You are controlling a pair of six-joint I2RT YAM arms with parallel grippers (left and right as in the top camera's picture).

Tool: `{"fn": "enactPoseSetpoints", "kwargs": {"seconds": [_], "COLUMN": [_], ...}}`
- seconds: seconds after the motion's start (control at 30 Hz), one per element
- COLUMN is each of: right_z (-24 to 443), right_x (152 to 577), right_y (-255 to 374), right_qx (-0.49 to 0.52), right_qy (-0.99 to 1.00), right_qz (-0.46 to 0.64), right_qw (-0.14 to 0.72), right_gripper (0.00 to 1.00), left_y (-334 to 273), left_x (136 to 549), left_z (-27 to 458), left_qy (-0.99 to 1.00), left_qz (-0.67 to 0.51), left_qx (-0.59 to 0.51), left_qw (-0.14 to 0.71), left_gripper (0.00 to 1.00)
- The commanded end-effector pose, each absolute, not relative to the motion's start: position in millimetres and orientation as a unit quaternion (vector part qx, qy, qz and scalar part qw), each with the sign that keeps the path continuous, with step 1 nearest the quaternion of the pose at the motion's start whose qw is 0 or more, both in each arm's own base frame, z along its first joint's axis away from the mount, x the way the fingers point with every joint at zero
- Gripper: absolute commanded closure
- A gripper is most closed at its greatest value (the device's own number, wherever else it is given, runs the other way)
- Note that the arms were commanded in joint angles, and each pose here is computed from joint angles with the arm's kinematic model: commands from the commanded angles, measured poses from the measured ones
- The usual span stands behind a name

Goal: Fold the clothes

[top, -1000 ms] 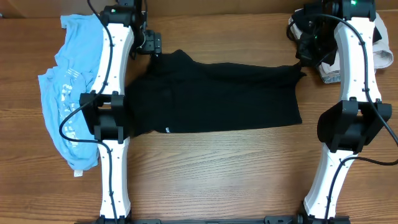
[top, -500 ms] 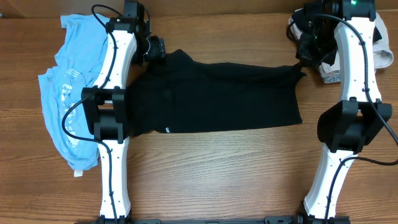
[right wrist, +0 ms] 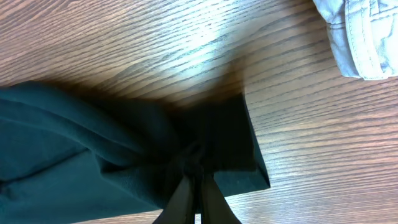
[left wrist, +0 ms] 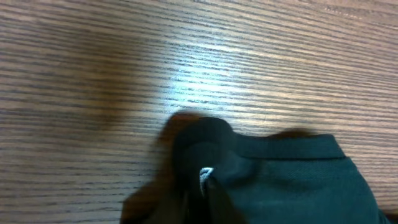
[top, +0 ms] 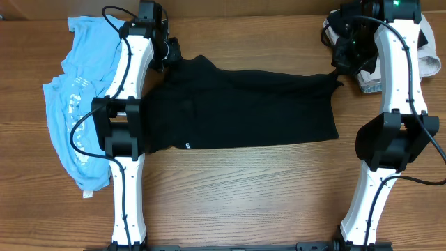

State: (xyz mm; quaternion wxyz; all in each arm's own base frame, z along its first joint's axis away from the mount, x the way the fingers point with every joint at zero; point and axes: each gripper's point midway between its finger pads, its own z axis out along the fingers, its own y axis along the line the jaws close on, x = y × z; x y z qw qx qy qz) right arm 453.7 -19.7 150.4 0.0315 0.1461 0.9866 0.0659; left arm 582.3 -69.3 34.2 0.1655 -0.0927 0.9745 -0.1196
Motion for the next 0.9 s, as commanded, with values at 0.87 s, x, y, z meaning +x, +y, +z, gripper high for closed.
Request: {"fn": "enactPoseSetpoints", "kwargs": {"seconds": [0.87], "right_z": [201], "right_x": [467], "right_y": [1], "right_qx": [0.104], "right_qy": [0.979], "right_qz": [0.138], "right_qw": [0.113], "right_gripper": [0.96], "left_y": [-82], "left_x": [559], "left_z": [199], "left_qy": [0.961], "left_qz": [-0.130], "left_qx": [-0.053], "left_qw": [0.240], "left_gripper": [0.96]}}
